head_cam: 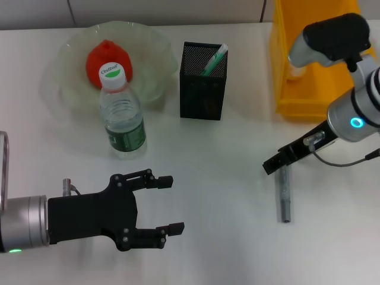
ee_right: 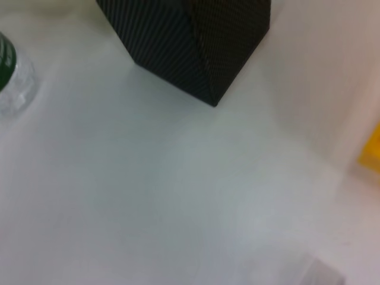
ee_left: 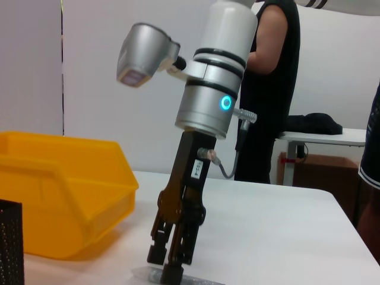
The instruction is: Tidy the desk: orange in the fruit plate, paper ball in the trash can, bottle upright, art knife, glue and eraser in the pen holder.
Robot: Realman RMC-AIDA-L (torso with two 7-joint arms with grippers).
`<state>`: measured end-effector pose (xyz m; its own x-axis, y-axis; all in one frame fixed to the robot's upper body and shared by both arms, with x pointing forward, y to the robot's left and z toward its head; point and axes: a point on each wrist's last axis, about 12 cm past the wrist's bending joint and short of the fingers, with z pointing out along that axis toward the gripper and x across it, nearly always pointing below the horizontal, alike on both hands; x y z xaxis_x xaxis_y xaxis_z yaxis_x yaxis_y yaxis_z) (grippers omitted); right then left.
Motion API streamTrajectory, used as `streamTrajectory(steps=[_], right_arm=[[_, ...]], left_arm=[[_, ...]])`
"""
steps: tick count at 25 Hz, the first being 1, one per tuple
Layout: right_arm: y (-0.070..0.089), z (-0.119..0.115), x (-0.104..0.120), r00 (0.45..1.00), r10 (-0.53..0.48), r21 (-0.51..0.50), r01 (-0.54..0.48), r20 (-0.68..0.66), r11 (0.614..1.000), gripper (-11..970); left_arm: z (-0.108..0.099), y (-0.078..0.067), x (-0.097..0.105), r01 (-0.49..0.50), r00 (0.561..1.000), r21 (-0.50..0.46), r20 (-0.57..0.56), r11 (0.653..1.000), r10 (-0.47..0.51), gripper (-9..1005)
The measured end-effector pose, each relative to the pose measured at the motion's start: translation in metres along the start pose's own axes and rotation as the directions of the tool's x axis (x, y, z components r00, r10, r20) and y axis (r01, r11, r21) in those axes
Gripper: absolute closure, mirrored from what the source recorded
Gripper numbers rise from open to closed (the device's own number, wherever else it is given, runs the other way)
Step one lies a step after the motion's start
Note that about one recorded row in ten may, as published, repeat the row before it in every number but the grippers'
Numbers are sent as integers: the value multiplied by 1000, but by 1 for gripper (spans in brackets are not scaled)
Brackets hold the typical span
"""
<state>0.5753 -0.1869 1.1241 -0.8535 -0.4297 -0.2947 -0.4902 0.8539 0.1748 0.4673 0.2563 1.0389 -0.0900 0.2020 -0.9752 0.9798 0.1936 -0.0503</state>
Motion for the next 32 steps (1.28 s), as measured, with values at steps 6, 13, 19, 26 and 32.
streamTrajectory(steps=[6,13,19,26,32], right_arm=[[-2,9,-2,1000,3,5,-2,-31,1000,270],[-2,15,-5,999,-5,12,6,-39,1000,392],[3,14,-4,999,-27,4,27,-45,1000,555],[7,-4,-7,998,-55,-8,55,30,998,808],[7,-71,-8,915,-73,-120,131,398,984,811]], left_arm=[[0,1,0,-3,1000,0,-1,1000,3,181],[0,2,-1,-7,1000,1,-2,1000,7,181],[0,1,-1,-10,1000,0,-2,1000,10,181],[0,1,0,-11,1000,-1,-3,1000,11,181],[0,1,0,-8,1000,0,-2,1000,8,181]])
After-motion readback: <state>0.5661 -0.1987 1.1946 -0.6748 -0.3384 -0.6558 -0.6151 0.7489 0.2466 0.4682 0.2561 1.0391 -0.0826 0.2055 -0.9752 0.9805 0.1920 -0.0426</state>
